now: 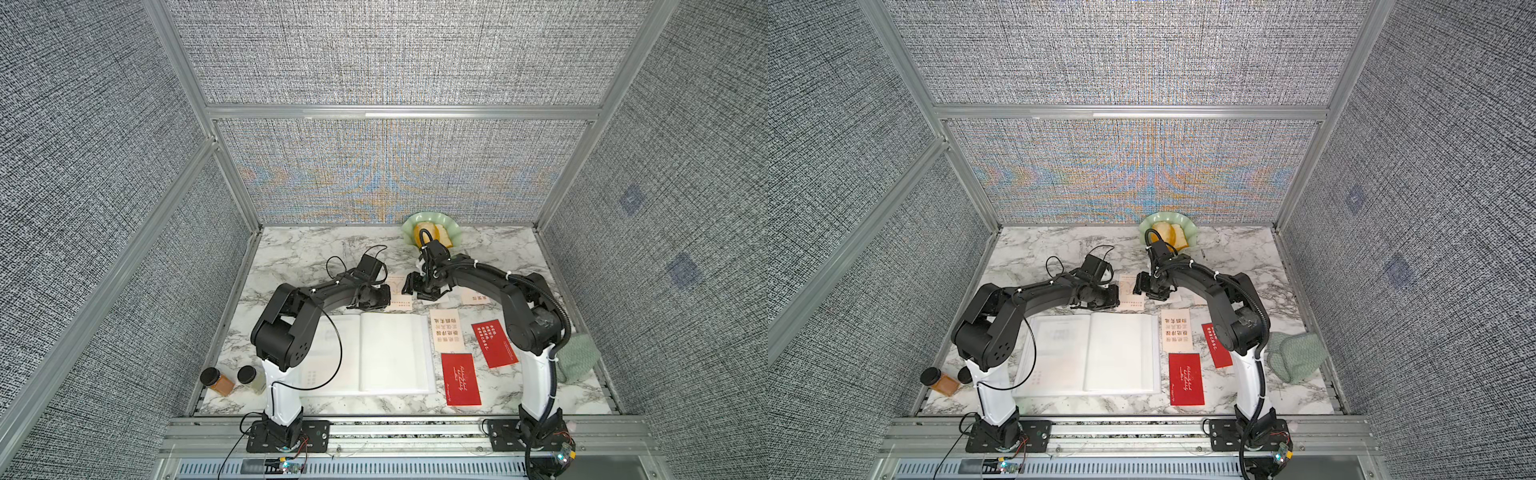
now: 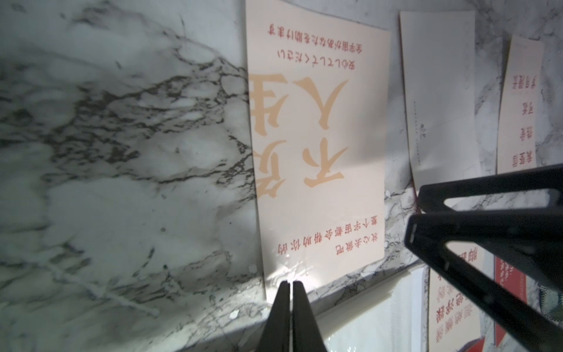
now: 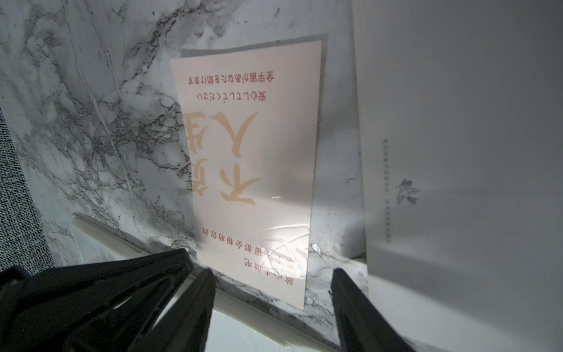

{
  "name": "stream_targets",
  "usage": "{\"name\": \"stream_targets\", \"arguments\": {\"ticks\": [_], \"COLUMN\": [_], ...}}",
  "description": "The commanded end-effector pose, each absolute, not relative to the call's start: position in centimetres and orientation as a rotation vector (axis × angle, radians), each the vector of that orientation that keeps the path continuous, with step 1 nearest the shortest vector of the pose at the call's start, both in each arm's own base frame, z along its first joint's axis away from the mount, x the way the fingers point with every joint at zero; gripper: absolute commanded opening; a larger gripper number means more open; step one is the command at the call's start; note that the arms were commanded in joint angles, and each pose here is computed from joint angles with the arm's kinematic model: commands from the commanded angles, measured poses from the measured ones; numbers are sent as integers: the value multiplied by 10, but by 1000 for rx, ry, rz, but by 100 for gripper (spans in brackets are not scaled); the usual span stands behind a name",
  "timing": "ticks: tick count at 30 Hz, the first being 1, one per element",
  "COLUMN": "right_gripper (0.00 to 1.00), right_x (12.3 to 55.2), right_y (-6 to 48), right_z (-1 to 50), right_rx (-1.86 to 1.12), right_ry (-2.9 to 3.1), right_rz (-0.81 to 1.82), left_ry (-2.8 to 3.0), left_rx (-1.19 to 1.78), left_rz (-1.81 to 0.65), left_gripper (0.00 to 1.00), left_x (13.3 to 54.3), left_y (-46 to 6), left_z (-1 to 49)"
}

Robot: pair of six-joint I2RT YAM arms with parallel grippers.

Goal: Place the photos into the photo albums
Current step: Pick up the photo at the center of the board.

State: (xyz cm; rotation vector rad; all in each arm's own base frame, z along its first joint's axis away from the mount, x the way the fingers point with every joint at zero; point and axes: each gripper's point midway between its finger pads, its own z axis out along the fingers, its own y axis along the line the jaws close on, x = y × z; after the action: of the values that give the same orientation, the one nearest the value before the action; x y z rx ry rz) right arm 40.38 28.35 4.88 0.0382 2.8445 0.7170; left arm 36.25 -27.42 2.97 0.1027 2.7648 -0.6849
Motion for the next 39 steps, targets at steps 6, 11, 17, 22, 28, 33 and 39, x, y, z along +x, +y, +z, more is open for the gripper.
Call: {"name": "stream_targets", "arguments": {"ticks": [6,11,17,22,28,33,39], "right_gripper": [64,64,65,66,66,66,66], "right_x": [406,412,429,444,457,464,468], "right_y": [284,285,283,281,285,286,285], "right_z": [50,51,45,40,38,31,25], "right_rx": [39,31,44,41,23,20,3], "right_ry": [2843,2839,2838,2838,2833,2841,2847], "right_rz": [714,711,702,698,722,727,722], "left_ry": [2793,2811,2827,2842,2849,2890,2910], "left_rx": [88,82,70,63,56,47,39], "left_rz": [-618,-596,-581,-564,-544,-490,-445], "left_gripper": [9,9,9,9,9,9,9], "left_x": [363,360,357,355,355,351,348], "left_y": [-267,-264,-261,-258,-256,-250,-243], "left_z": [17,11,4,0,0,-13,-18]}}
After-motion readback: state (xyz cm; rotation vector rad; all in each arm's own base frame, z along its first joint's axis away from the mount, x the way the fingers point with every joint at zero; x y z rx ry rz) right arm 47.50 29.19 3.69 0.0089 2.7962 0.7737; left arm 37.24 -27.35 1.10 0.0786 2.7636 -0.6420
